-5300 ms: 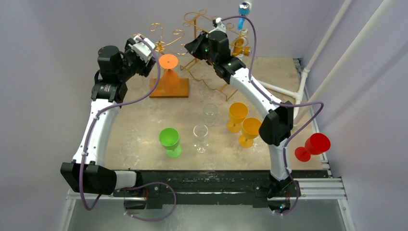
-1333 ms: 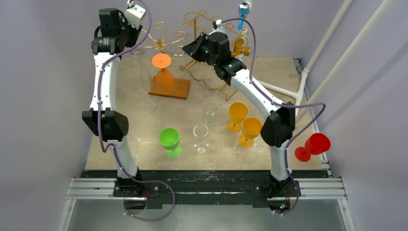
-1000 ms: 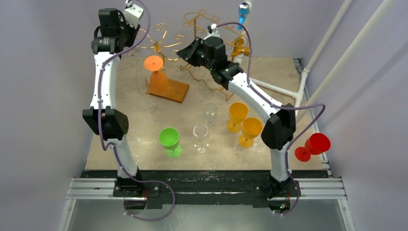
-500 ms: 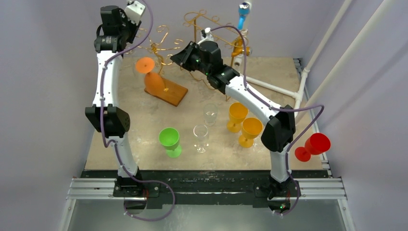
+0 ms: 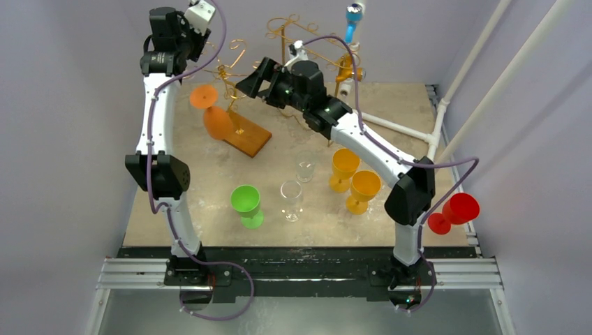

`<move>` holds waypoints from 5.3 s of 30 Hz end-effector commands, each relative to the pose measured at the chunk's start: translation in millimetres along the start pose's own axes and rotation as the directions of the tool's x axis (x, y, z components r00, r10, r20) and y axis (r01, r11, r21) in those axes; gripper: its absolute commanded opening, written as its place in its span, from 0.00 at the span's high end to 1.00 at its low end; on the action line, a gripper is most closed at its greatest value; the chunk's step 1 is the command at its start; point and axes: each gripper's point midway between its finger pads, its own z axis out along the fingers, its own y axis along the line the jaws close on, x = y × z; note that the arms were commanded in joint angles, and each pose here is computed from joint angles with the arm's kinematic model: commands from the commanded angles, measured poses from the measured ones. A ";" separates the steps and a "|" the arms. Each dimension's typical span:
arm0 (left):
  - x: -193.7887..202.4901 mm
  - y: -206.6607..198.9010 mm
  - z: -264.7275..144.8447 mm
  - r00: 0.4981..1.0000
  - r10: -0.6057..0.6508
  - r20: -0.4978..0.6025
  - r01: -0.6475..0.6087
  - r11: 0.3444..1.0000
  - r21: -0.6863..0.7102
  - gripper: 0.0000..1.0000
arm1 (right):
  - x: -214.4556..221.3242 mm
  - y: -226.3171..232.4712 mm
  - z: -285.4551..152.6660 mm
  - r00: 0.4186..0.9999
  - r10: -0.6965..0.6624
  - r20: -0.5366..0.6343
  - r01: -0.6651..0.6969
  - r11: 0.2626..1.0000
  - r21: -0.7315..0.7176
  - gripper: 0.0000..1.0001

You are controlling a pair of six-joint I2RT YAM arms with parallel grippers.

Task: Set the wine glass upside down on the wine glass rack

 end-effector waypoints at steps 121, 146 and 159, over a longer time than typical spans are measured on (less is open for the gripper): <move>-39.0 -47.1 29.8 0.990 0.131 0.042 -0.129 0.991 -0.042 0.64 | 15.8 -17.2 23.5 0.995 0.093 -0.024 -0.094 0.995 -0.023 0.70; -61.1 -26.2 -37.5 0.991 0.110 0.075 -0.102 0.990 -0.100 0.04 | -3.6 -16.6 -4.1 0.999 -0.007 0.036 0.006 1.000 0.016 0.41; -71.8 -3.4 -110.2 0.992 0.086 0.089 -0.076 0.991 -0.114 0.00 | -13.2 -20.2 -55.2 0.988 -0.150 0.029 0.146 0.983 0.116 0.01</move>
